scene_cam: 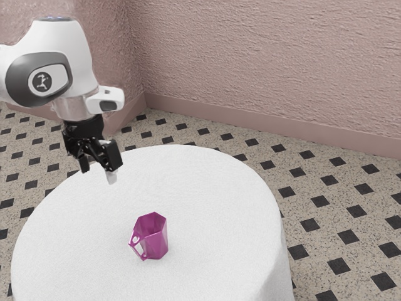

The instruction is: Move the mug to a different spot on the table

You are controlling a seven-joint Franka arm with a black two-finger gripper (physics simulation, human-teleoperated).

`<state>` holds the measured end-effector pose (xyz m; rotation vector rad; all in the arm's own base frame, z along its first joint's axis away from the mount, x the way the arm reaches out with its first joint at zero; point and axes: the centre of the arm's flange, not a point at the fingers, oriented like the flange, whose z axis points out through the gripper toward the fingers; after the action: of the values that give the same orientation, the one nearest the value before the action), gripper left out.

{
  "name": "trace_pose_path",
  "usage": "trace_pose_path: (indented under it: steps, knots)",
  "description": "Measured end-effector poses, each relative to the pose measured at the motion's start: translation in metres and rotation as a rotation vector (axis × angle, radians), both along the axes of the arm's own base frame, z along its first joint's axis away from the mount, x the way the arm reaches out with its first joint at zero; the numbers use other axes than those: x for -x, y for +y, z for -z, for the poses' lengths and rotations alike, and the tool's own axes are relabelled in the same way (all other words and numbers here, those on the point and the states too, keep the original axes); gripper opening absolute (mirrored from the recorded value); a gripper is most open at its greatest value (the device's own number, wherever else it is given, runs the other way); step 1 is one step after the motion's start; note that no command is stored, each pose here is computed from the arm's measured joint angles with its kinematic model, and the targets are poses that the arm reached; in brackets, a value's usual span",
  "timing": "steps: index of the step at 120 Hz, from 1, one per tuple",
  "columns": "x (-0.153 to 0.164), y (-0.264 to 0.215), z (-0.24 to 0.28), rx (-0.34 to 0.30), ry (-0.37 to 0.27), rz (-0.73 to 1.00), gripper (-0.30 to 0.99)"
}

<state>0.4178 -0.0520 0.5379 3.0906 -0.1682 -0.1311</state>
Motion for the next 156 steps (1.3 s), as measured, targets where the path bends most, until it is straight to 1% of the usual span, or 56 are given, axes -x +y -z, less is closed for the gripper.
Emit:
trace_pose_path:
  steps: [11,27,44,62,92,120,156]
  knots:
    - [0.004,-0.003,0.034,0.010,-0.001,-0.016,0.69]
    - [0.013,-0.008,0.082,0.008,-0.001,-0.028,0.69]
    - [0.021,-0.020,0.116,-0.011,-0.025,-0.009,0.69]
    - [0.022,-0.021,0.152,-0.043,-0.054,0.011,0.69]
    - [0.006,-0.023,0.180,-0.042,-0.104,0.020,0.69]
    - [0.017,-0.020,0.206,-0.041,-0.122,0.018,0.69]
    - [0.016,-0.020,0.216,-0.031,-0.181,0.012,0.69]
